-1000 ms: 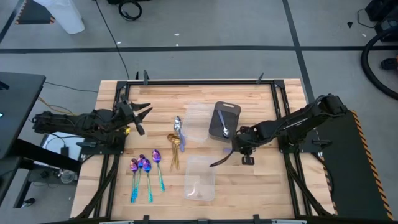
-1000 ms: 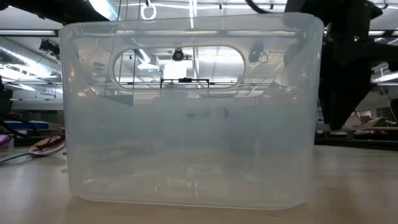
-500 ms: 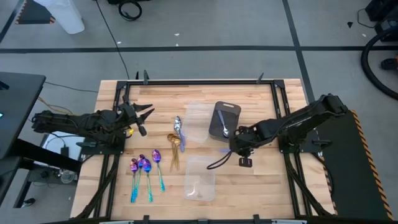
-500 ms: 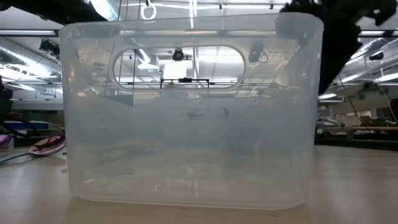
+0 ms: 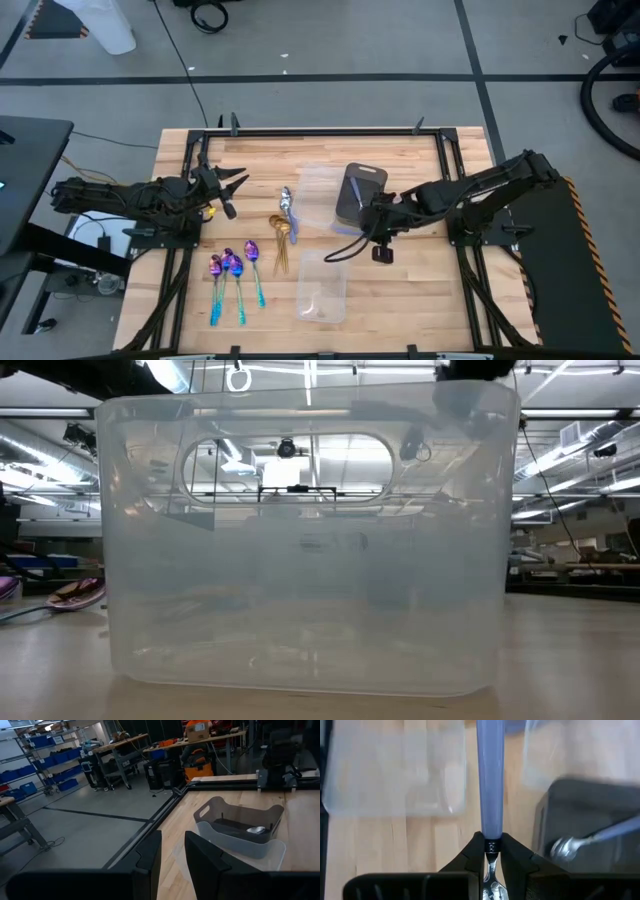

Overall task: Sort silverware by color (type)
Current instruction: Put the purple spoon into the black bin

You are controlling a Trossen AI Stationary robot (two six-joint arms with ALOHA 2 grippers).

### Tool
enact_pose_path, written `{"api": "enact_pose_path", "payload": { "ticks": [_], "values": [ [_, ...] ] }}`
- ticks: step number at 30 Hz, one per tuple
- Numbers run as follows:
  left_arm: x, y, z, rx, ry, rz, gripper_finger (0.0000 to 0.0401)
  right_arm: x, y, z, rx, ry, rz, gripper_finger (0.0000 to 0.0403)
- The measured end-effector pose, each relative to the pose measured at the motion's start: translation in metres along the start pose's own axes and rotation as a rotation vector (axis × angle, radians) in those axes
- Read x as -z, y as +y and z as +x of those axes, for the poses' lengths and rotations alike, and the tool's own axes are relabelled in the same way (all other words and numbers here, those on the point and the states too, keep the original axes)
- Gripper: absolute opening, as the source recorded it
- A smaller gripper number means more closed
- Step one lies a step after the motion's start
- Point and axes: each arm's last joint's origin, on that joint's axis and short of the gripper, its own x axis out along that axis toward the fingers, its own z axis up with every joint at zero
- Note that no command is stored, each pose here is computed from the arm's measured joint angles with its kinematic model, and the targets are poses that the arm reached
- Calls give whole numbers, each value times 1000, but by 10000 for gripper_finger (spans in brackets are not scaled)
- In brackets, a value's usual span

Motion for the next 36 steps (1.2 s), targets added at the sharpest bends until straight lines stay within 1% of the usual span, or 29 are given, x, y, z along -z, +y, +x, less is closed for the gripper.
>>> {"api": "enact_pose_path", "payload": {
  "ticks": [5, 9, 13, 23, 30, 36],
  "values": [
    [0, 0, 0, 0, 0, 0, 94, -26, 0, -31, 56, -132, 17, 53],
    [0, 0, 0, 0, 0, 0, 94, -43, -5, -58, 78, -199, 55, 53],
    [0, 0, 0, 0, 0, 0, 94, -54, -11, -82, 93, -240, 94, 53],
    [0, 0, 0, 0, 0, -1, 94, -66, -27, -125, 118, -277, 119, 53],
    [0, 0, 0, 0, 0, -1, 94, -71, -36, -142, 124, -318, 149, 53],
    [0, 0, 0, 0, 0, -1, 94, -68, -43, -154, 122, -331, 193, 53]
  ]
}}
